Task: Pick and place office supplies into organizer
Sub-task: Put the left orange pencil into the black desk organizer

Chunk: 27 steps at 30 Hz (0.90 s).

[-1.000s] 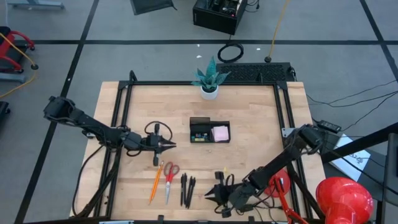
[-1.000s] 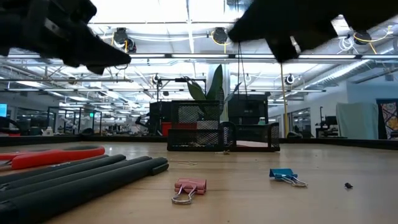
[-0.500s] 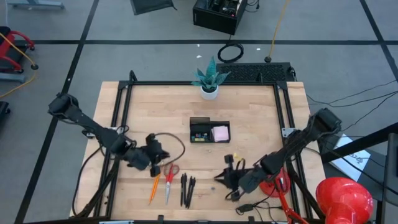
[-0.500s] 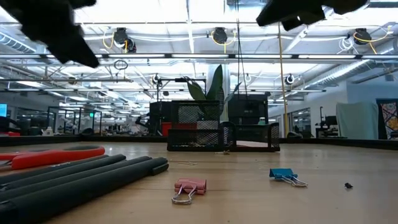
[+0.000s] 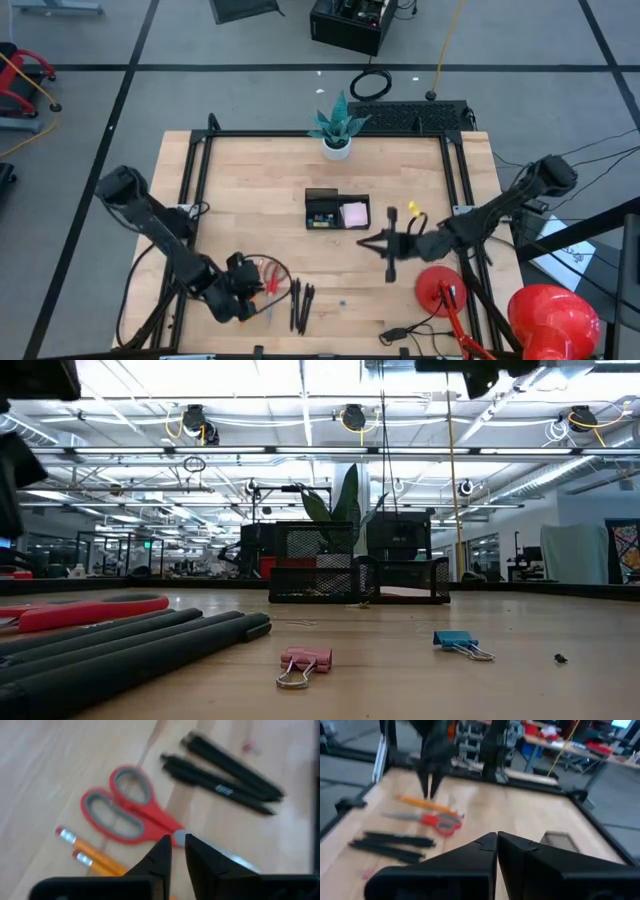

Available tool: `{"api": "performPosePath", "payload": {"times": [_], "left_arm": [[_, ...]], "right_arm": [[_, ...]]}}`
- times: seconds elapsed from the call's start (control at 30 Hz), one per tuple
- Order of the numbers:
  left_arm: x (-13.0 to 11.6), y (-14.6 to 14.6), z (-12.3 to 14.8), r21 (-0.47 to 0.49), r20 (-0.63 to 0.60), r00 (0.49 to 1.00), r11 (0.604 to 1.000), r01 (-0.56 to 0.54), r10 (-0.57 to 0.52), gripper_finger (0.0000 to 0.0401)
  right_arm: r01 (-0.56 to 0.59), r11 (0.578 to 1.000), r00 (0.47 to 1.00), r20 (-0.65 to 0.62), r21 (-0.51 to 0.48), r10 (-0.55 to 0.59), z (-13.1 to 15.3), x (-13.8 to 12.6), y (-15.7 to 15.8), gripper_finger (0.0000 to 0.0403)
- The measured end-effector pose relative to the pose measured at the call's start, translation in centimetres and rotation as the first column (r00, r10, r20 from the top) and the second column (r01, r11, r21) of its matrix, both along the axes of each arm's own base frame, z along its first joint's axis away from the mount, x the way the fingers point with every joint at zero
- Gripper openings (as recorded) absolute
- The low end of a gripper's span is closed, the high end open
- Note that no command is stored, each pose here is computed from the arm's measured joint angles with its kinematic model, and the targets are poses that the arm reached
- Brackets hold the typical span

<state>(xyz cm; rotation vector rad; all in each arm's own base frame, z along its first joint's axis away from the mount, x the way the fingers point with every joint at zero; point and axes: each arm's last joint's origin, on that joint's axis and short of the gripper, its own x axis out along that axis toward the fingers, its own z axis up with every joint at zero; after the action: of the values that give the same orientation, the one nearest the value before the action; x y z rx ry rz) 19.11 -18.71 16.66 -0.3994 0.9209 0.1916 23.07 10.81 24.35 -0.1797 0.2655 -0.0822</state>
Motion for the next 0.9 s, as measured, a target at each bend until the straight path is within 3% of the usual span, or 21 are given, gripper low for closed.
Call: {"api": "performPosePath", "payload": {"times": [0.17,0.43,0.67,0.9], "left_arm": [[1.0,-1.0,-0.6,-0.009,-0.089,0.994,0.998,-0.064,0.063,0.0133],[1.9,-1.6,1.5,-0.018,-0.196,0.974,0.993,-0.117,0.111,0.0237],[1.1,-0.3,1.9,0.044,-0.388,0.892,0.971,-0.233,0.232,0.0254],[1.4,0.9,1.9,0.086,-0.418,0.864,0.958,-0.272,0.282,0.0255]], "right_arm": [[-0.012,1.000,0.999,0.047,0.024,0.011,0.9,-0.8,-1.8,0.0001],[0.021,0.999,0.999,0.035,0.046,-0.023,-0.3,-1.5,-2.8,0.0001],[0.013,1.000,0.998,0.064,0.028,-0.015,-0.1,-1.4,-2.8,0.0002],[0.009,1.000,0.998,0.060,0.008,-0.010,-0.1,-1.4,-2.8,0.0003]]}}
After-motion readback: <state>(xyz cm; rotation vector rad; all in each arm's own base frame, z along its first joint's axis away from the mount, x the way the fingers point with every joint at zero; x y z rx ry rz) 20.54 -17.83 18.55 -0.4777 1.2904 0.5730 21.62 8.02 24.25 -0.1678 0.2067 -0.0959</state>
